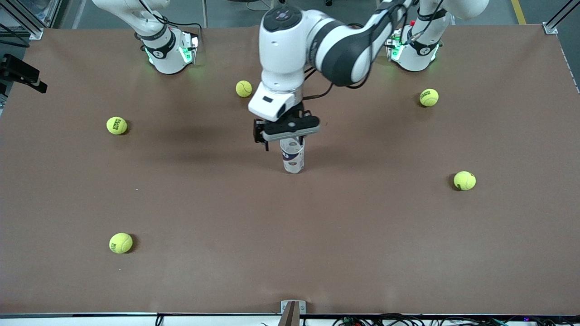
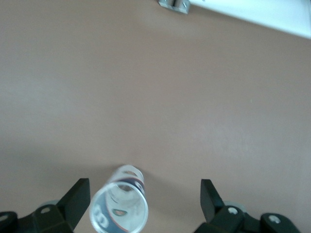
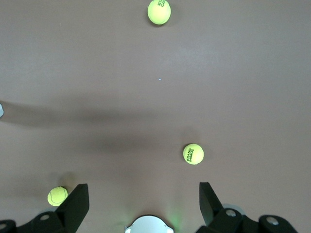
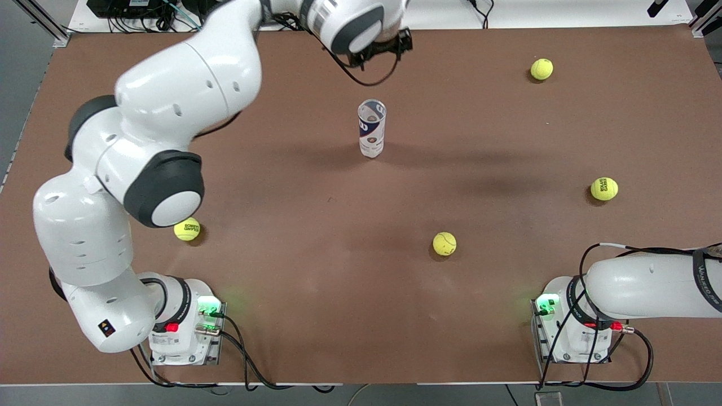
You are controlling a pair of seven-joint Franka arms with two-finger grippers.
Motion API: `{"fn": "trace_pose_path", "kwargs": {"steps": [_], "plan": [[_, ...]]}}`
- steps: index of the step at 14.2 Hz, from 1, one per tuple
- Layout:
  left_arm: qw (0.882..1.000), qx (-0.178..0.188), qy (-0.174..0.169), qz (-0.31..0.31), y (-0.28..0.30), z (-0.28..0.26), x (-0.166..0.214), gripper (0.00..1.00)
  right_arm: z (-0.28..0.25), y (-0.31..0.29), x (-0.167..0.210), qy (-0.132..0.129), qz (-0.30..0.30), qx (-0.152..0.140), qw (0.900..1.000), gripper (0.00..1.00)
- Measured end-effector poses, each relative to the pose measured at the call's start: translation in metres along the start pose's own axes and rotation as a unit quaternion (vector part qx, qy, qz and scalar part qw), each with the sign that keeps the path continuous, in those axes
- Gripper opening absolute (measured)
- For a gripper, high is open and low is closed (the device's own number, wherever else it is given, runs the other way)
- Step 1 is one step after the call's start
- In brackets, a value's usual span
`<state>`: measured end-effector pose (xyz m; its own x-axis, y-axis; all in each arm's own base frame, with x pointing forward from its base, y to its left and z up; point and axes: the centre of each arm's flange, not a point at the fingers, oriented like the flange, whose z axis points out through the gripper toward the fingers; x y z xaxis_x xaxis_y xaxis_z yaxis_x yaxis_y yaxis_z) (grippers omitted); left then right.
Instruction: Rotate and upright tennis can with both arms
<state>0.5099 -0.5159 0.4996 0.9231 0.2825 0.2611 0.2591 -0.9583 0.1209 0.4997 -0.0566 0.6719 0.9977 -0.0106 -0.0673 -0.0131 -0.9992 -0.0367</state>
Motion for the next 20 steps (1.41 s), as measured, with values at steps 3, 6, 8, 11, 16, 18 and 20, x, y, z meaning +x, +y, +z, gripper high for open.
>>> {"fn": "trace_pose_path", "kwargs": {"steps": [3, 6, 8, 11, 16, 18, 20], "plan": [[1.000, 0.021, 0.000, -0.019, -0.048, -0.024, 0.058, 1.00, 0.000, -0.003, 0.000, 0.000, -0.002, 0.000, 1.000, 1.00], [0.999, 0.043, -0.006, -0.015, -0.106, -0.038, 0.117, 1.00, 0.000, -0.003, 0.000, 0.000, -0.003, 0.000, 1.000, 1.00], [0.998, 0.057, -0.019, -0.002, -0.150, -0.046, 0.154, 1.00, 0.000, -0.003, 0.000, 0.000, -0.003, 0.000, 1.000, 1.00], [0.996, 0.072, -0.041, 0.036, -0.222, -0.069, 0.197, 1.00, 0.000, -0.004, 0.000, 0.000, -0.004, 0.000, 1.000, 1.00], [0.990, 0.052, -0.072, 0.109, -0.362, -0.127, 0.241, 1.00, 0.000, -0.004, 0.000, 0.000, -0.006, -0.001, 1.000, 1.00], [0.987, 0.043, -0.080, 0.133, -0.409, -0.139, 0.245, 1.00, 0.000, -0.004, 0.000, 0.000, -0.006, -0.001, 1.000, 1.00], [0.982, 0.040, -0.093, 0.157, -0.439, -0.148, 0.238, 1.00, 0.000, -0.005, 0.000, 0.000, -0.007, -0.001, 1.000, 1.00]]}}
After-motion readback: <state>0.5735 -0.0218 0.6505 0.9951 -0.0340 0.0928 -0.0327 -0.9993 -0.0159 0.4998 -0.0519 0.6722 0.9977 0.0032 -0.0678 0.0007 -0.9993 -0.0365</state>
